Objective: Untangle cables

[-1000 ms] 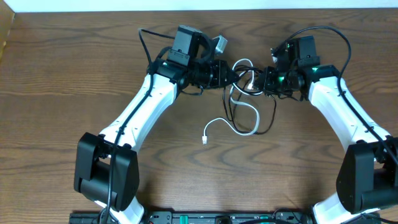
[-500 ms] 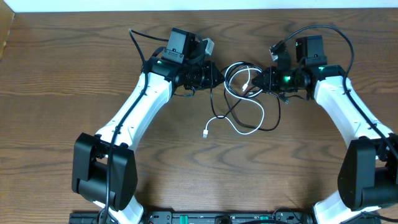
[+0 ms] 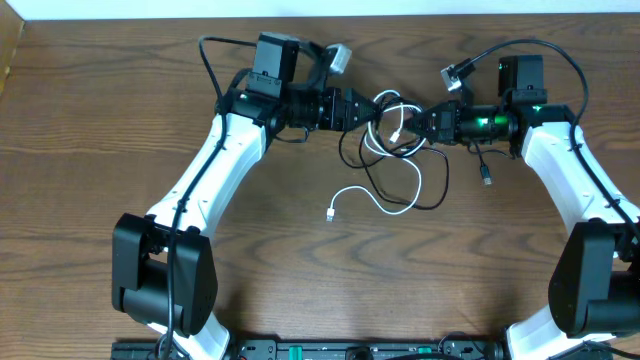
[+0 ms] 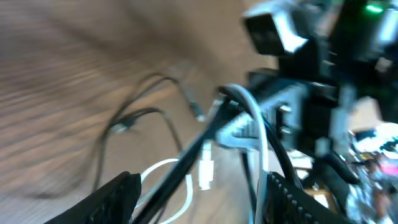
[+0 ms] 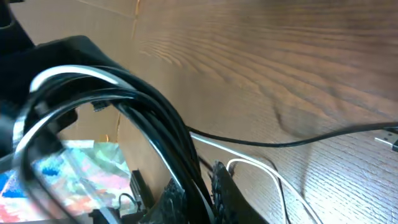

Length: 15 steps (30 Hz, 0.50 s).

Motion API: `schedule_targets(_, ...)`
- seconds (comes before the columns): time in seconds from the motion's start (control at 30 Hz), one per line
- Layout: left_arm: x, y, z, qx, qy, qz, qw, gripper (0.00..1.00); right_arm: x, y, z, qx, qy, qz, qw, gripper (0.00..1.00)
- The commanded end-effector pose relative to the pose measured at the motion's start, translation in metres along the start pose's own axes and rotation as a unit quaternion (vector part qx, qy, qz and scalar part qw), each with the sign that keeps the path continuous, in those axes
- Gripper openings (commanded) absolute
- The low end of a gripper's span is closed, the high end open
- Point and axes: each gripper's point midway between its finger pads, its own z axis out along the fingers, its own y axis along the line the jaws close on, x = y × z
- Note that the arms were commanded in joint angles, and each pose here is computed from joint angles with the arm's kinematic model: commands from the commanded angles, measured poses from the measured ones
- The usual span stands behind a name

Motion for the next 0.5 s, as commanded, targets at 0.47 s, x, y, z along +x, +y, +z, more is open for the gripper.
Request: schedule_targets(0.47, -0.001, -0.017, -0.009, 0.052, 0.007, 0.015, 0.999, 0.65, -0.006, -0.018, -0.002, 0.062, -0.021, 0.039, 0.997, 0.03)
